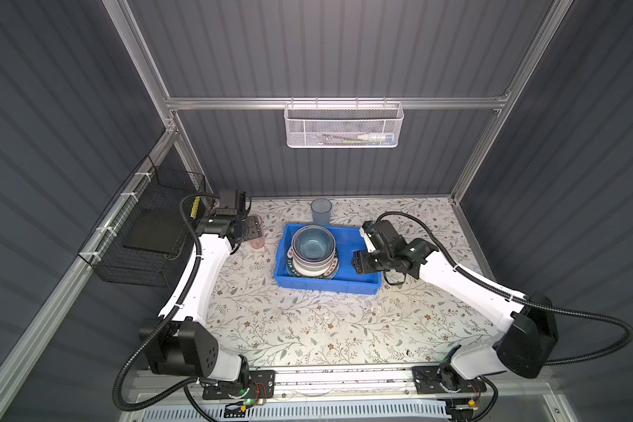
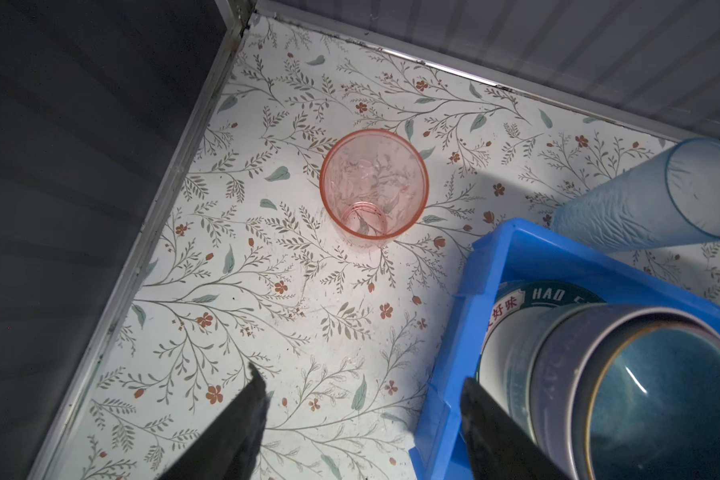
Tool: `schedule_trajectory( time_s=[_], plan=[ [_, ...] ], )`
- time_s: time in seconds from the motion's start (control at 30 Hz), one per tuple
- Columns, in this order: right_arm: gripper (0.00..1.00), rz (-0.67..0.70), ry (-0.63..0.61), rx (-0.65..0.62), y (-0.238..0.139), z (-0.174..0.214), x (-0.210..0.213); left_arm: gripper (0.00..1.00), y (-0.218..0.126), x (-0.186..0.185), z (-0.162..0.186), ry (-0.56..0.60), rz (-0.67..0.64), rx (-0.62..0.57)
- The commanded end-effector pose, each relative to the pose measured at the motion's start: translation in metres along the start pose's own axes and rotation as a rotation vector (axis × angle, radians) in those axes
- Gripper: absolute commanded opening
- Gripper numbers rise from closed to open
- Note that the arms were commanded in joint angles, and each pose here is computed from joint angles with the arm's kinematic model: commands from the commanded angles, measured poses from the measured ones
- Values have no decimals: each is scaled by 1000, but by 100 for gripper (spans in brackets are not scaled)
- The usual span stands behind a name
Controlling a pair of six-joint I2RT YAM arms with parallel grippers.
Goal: Place the mixed dishes into the plastic bin
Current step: 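Release the teal bowl and draw right back while left reaches toward the pink cup, then grasp the pink plastic cup with the left gripper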
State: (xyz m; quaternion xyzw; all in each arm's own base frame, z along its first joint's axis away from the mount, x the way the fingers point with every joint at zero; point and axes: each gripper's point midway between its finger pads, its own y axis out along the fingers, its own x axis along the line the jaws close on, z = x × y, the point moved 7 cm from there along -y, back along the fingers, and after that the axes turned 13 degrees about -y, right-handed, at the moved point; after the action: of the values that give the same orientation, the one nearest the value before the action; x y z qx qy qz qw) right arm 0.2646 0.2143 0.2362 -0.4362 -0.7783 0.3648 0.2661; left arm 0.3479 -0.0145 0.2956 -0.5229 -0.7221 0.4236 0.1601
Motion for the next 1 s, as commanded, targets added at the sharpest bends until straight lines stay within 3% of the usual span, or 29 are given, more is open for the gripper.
schedule_trajectory(
  time_s=[0.0,0.33,0.53,0.97],
  plan=[
    [70,19,27,-66,-12,2,-5,65,11,2,-17,-3,59,7],
    [73,-27,82,-137,-25,24,-8,53,58,14,-42,-12,40,50],
    [73,-46,85,-174,-30,31,-8,53,74,7,-54,-5,86,44],
    [74,1,80,-175,-35,35,-14,49,116,5,-55,28,56,138]
  ],
)
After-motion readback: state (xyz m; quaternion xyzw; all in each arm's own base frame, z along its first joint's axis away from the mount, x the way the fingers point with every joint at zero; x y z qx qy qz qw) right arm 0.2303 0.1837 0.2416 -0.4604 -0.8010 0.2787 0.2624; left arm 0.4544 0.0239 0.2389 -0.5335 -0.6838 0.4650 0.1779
